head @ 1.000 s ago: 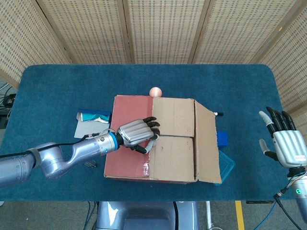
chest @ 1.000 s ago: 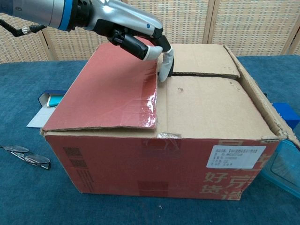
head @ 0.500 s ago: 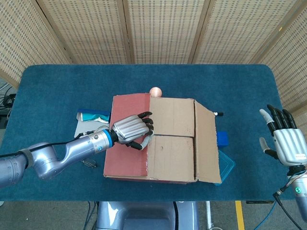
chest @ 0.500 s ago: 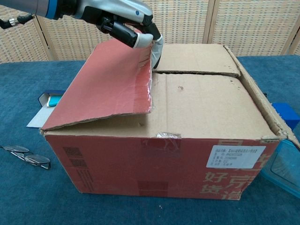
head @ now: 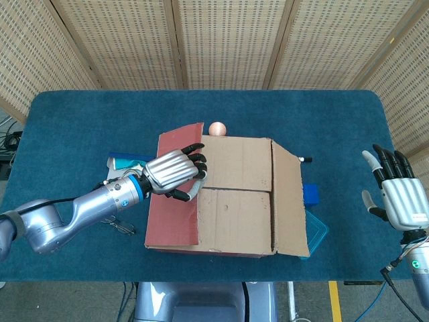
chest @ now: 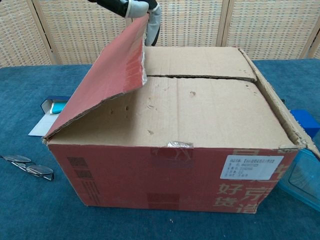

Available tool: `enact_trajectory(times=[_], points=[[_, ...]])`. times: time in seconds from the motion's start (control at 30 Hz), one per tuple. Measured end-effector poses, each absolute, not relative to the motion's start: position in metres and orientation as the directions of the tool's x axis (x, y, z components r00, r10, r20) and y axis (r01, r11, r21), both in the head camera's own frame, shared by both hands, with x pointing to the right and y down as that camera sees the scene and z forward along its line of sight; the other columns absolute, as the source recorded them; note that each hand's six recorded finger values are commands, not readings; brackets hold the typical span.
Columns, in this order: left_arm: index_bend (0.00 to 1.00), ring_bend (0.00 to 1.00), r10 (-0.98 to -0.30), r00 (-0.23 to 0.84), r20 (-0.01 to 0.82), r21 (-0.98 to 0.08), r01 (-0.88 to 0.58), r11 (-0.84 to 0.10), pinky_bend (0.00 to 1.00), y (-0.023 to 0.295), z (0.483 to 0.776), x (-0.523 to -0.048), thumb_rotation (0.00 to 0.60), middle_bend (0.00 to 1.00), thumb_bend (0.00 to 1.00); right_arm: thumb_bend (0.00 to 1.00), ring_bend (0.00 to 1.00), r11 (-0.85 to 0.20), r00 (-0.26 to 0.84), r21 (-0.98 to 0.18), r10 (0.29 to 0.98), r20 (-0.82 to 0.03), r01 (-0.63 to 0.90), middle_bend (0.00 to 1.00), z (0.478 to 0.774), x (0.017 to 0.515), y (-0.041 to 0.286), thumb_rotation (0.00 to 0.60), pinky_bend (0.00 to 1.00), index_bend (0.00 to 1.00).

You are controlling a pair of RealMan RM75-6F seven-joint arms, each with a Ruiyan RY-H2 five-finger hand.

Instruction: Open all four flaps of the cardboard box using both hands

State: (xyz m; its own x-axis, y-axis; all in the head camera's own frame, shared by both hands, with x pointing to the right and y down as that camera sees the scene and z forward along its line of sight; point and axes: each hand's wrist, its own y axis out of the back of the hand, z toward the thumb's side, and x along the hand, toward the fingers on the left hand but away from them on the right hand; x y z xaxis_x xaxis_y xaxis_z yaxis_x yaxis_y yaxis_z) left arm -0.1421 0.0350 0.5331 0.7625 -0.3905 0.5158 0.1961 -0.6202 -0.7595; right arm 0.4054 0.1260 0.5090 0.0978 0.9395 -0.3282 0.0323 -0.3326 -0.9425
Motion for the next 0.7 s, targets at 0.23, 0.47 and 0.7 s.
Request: enact_trajectory(times=[0.23,0.47,0.7], points=[[0.48,0.20,-0.428,0.746,0.510,-0.783,0.196,-0.591,0.00,0.028,0.517,-0.164,0.157,0.38,0.73,0.47,0.00,-0.337,0.110,-0.941,0.937,-0.332,0.033,0.00,0.511,0.402,0.124,0.600,0.00,0.03],[0.48,0.20,-0.468,0.727,0.503,-0.804,0.195,-0.562,0.00,0.023,0.501,-0.188,0.156,0.38,0.73,0.47,0.00,-0.336,0.119,-0.941,0.936,-0.331,0.032,0.00,0.511,0.399,0.121,0.600,0.00,0.03],[0.48,0.20,-0.527,0.695,0.488,-0.822,0.163,-0.546,0.00,0.019,0.484,-0.221,0.156,0.38,0.73,0.47,0.00,-0.337,0.130,-0.941,0.934,-0.331,0.026,0.00,0.510,0.394,0.118,0.600,0.00,0.03]])
